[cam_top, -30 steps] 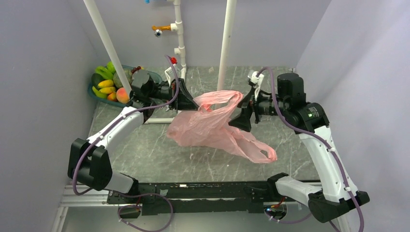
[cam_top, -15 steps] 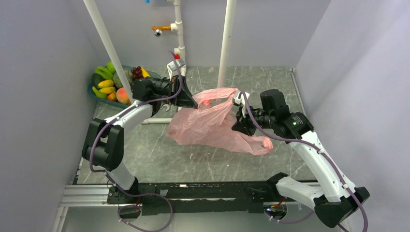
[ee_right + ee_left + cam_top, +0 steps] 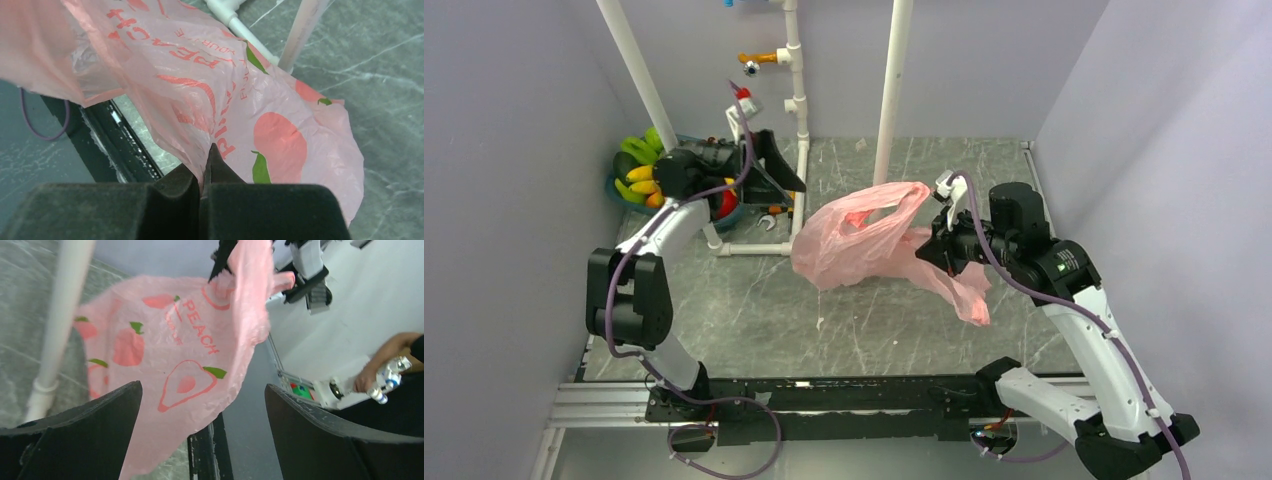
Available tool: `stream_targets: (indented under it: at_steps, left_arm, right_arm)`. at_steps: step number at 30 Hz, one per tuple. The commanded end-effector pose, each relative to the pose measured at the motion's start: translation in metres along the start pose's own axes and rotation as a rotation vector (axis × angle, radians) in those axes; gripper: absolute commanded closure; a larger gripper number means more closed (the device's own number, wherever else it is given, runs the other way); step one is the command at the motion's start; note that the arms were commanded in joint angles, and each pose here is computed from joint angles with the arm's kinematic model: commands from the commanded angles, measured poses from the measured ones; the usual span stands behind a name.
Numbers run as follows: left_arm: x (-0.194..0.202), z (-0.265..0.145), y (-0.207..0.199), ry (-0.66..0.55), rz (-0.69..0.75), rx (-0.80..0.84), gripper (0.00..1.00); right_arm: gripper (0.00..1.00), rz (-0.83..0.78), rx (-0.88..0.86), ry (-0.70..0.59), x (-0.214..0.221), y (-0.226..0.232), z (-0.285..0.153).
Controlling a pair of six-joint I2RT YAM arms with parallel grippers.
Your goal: Place the fake fruits into the plastic bag and tie a complex knot
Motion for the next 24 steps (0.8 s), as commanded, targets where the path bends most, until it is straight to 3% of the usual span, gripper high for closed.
stream_targets:
  at_steps: [1, 5, 8, 12, 13, 17, 18, 19, 20, 21, 24]
  left_arm:
    - [-0.008, -0.038, -0.010, 0.156, 0.135, -0.122, 0.01]
    - [-0.023, -0.049, -0.016, 0.135, 0.066, -0.170, 0.00]
    - [-0.022, -0.026, -0.040, 0.152, 0.026, -0.086, 0.01]
    - [-0.026, -0.009, -0.072, 0.045, 0.019, -0.028, 0.01]
    - [-0.026, -0.007, -0.074, 0.012, -0.013, -0.023, 0.01]
    - [-0.016, 0.002, -0.049, -0.162, -0.376, -0.110, 0.01]
    - [-0.015, 0.003, -0.045, -0.199, -0.333, -0.245, 0.01]
    - [-0.013, 0.007, -0.045, -0.156, -0.272, -0.438, 0.01]
    - [-0.018, 0.007, -0.044, -0.085, -0.103, -0.670, 0.01]
    - [-0.019, 0.008, -0.053, -0.006, 0.027, -0.775, 0.00]
    - [-0.014, -0.010, -0.054, -0.046, 0.195, -0.967, 0.01]
  right_arm:
    - [1.00, 0.111, -0.034, 0.027, 0.007, 0.003, 0.005]
    - [1.00, 0.107, -0.017, 0.030, 0.010, -0.001, 0.009]
    - [1.00, 0.103, -0.006, 0.038, 0.009, -0.003, 0.010]
    - [1.00, 0.095, 0.000, 0.056, 0.009, -0.005, 0.011]
    - [1.00, 0.095, 0.002, 0.061, 0.009, -0.005, 0.011]
    - [1.00, 0.092, 0.015, 0.068, 0.011, -0.007, 0.011]
    - [1.00, 0.093, 0.019, 0.069, 0.010, -0.007, 0.010]
    - [1.00, 0.093, 0.018, 0.071, 0.009, -0.007, 0.010]
    - [1.00, 0.094, 0.016, 0.072, 0.009, -0.006, 0.009]
    - [1.00, 0.093, 0.013, 0.072, 0.008, -0.006, 0.009]
    - [1.00, 0.090, -0.003, 0.068, 0.009, -0.004, 0.008]
Point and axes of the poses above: each gripper's point midway between its finger pads, its own z axis out along the fingers, its own y axis along the line the jaws close on, x = y × z, the point moved 7 cm from there along -z, back along the fingers, and after that the axes turned 7 degrees about z, right-handed, at the moved point
